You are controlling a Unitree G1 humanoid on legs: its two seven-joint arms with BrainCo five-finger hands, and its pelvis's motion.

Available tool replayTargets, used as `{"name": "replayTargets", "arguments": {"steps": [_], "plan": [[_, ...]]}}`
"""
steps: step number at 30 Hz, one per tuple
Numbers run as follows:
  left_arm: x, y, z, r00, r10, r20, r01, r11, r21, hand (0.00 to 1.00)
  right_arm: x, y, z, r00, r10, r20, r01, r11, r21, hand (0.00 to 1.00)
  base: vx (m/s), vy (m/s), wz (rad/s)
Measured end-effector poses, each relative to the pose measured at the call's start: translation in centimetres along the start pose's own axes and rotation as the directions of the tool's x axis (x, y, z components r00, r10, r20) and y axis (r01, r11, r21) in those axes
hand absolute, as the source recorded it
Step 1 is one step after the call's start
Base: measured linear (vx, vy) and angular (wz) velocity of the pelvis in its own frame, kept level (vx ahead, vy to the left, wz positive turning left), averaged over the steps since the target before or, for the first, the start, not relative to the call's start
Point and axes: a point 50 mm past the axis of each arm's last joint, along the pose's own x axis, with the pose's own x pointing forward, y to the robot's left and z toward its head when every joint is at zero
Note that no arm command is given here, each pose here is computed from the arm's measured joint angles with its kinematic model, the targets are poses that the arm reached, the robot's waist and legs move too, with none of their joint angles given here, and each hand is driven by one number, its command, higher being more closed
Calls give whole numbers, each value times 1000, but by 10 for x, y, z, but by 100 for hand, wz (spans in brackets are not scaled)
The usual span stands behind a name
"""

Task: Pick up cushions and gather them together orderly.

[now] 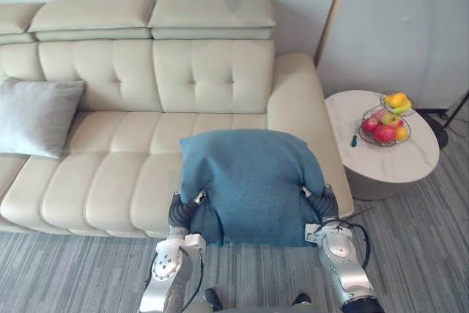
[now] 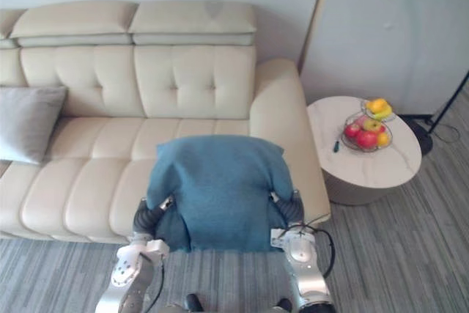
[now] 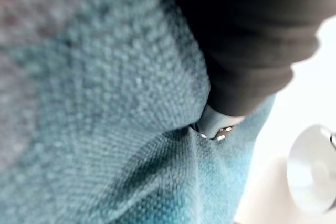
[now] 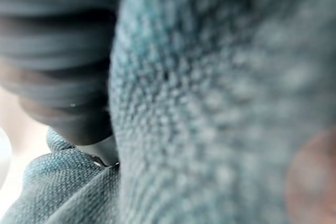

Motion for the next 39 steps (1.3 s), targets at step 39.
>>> {"name": "replayTargets", "arguments": {"steps": [39], "plan": [[-23, 0, -2, 998, -56, -19, 57, 998, 31, 100, -41, -4, 3, 1000, -19, 18, 17, 994, 106, 100, 128, 55, 0]]}}
